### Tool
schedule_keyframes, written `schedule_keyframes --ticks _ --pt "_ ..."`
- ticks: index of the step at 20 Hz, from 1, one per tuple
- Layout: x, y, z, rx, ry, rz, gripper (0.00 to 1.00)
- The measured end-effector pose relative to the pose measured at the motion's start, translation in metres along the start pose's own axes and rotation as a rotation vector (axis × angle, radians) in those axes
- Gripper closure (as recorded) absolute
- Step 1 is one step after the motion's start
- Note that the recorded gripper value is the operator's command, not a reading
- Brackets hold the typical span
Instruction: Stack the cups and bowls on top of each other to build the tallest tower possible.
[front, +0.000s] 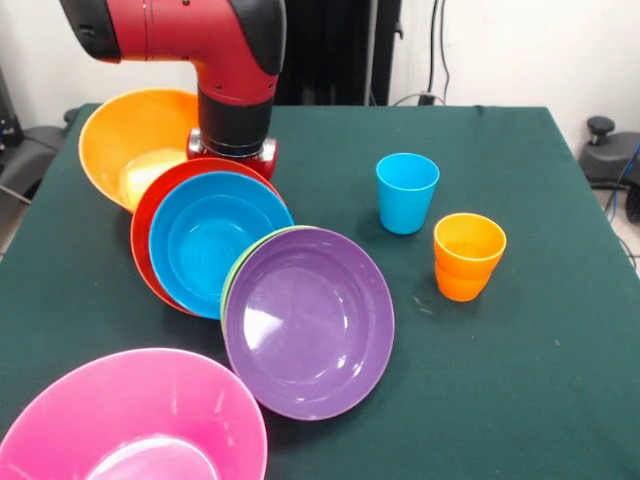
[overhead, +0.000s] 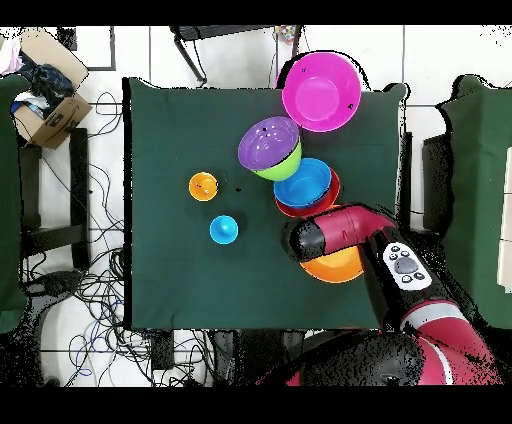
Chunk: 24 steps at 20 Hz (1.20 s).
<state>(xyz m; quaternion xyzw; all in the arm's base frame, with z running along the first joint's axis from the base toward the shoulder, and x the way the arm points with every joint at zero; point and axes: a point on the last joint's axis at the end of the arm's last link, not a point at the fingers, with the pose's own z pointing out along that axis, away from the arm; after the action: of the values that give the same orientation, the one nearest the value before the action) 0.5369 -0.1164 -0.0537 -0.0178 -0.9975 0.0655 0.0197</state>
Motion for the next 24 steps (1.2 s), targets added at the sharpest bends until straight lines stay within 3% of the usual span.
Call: schedule_keyframes --ticks 7,11,16,20,24 --pt "0.001 0.0 -0.008 -0.027 -0.001 0.023 0.0" --pt "0.006 0.001 -0.021 -0.063 -0.008 0.036 0.0" --pt "0.023 -0.005 -0.056 -0.134 -0.021 0.062 0.0" --pt "0.034 -0.013 -0.071 -0.146 -0.027 0.068 0.0" --pt "0.033 -0.01 -0.076 -0.146 -0.035 0.059 0.0"
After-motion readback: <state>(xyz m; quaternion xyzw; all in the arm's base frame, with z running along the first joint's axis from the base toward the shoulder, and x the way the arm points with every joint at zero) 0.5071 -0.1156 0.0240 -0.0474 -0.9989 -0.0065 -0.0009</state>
